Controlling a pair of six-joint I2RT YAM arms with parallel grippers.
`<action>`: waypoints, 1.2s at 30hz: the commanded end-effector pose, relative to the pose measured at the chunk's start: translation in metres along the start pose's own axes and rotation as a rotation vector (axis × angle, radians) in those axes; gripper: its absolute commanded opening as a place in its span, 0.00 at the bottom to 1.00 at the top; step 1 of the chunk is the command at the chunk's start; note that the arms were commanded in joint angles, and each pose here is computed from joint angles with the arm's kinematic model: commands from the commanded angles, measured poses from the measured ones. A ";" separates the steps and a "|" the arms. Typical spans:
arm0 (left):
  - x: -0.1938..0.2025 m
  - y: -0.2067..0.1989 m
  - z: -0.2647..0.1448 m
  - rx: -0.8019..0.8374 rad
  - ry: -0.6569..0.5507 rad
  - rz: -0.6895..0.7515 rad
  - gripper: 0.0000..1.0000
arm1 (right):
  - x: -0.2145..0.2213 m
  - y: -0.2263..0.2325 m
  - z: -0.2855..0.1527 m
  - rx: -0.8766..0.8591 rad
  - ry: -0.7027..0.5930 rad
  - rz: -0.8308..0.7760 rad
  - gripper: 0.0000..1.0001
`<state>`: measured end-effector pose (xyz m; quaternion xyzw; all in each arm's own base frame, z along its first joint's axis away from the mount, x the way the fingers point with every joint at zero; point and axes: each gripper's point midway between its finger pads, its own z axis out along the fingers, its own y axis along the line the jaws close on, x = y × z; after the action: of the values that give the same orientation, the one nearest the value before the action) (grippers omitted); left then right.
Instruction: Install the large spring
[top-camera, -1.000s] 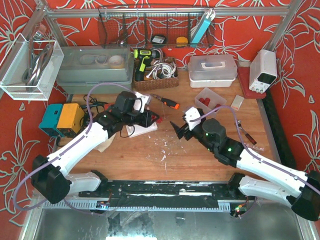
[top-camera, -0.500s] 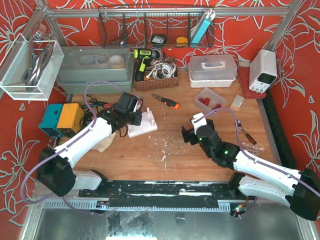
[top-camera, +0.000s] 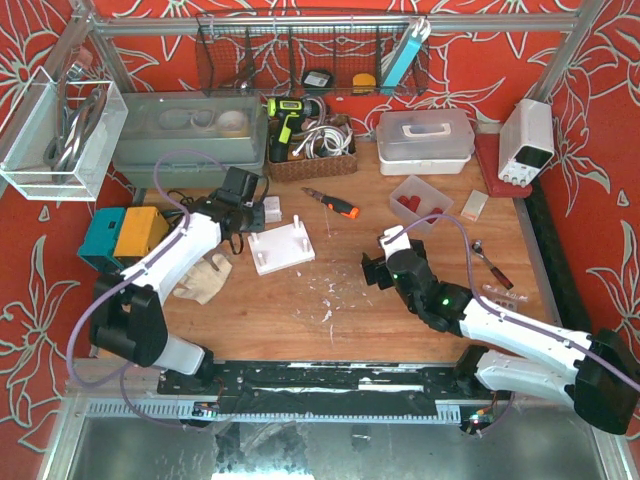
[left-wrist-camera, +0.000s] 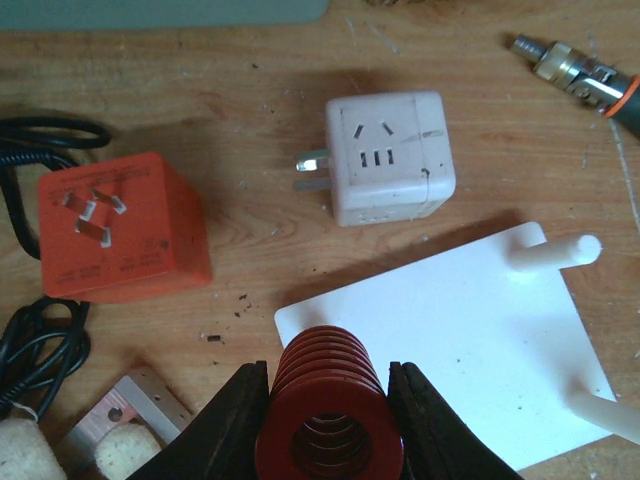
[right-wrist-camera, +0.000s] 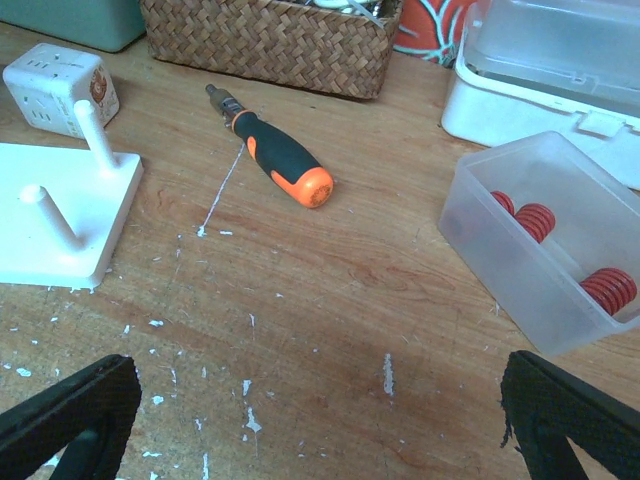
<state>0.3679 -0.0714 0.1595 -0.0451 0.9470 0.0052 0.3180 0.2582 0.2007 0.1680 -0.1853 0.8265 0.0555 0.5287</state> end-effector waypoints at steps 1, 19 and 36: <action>-0.008 -0.001 0.008 0.005 -0.005 -0.026 0.00 | -0.008 -0.008 -0.002 0.033 -0.018 0.031 0.99; -0.004 0.004 0.029 0.012 0.033 -0.040 0.00 | -0.009 -0.004 -0.003 0.006 -0.017 0.033 0.99; 0.013 0.001 0.058 -0.006 0.132 -0.039 0.22 | -0.011 -0.004 -0.005 -0.008 -0.026 0.037 0.99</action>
<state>0.3812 -0.0700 0.0974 -0.0557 0.9682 -0.0020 0.2439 0.2583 0.1996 0.1729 -0.1802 0.8244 0.0642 0.5327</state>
